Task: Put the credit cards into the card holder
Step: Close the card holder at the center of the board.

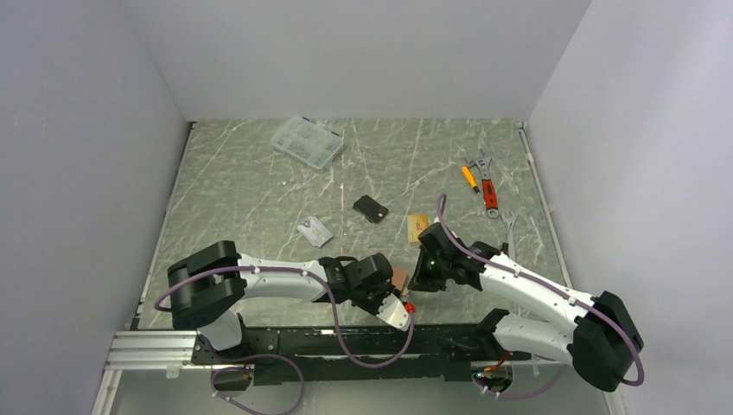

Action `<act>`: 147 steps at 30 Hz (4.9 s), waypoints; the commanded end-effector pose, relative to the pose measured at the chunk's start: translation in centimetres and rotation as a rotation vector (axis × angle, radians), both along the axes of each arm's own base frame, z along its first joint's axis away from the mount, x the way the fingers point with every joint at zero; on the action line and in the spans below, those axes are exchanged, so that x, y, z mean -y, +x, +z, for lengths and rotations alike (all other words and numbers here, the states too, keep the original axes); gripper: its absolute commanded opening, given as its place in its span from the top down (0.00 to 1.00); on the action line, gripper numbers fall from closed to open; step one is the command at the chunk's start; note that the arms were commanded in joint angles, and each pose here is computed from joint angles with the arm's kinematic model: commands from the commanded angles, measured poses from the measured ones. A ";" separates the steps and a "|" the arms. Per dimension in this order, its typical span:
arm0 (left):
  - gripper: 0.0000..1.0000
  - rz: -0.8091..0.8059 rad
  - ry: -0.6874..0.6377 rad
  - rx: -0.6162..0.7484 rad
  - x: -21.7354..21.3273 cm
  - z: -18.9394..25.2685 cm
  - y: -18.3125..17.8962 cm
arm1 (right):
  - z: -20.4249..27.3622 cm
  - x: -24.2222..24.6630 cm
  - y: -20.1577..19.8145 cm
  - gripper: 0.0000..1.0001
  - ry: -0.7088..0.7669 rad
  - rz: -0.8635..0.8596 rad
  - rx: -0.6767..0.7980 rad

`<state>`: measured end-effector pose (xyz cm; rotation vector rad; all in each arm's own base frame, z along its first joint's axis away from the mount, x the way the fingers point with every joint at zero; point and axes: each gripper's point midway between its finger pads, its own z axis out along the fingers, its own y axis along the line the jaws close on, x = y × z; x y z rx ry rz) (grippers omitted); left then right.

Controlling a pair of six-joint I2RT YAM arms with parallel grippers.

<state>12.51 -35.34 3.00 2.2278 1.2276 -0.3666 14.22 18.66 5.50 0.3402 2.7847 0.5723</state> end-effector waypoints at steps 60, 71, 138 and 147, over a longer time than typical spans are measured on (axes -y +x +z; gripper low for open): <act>0.67 -0.011 0.042 -0.006 -1.0 -0.4 -0.5 | 0.8 -5.5 3.3 1.00 0.094 0.112 0.050; 0.68 -0.012 0.043 -0.003 -1.1 -0.3 -0.4 | -0.7 -5.9 2.8 1.00 0.072 0.111 0.029; 0.62 0.118 -0.051 -0.127 -2.6 6.1 3.4 | -10.2 4.0 -4.7 1.00 0.009 -0.253 -0.121; 0.01 0.335 -0.165 -0.208 -6.0 12.0 8.6 | -11.4 5.0 -4.8 1.00 -0.033 -0.262 -0.097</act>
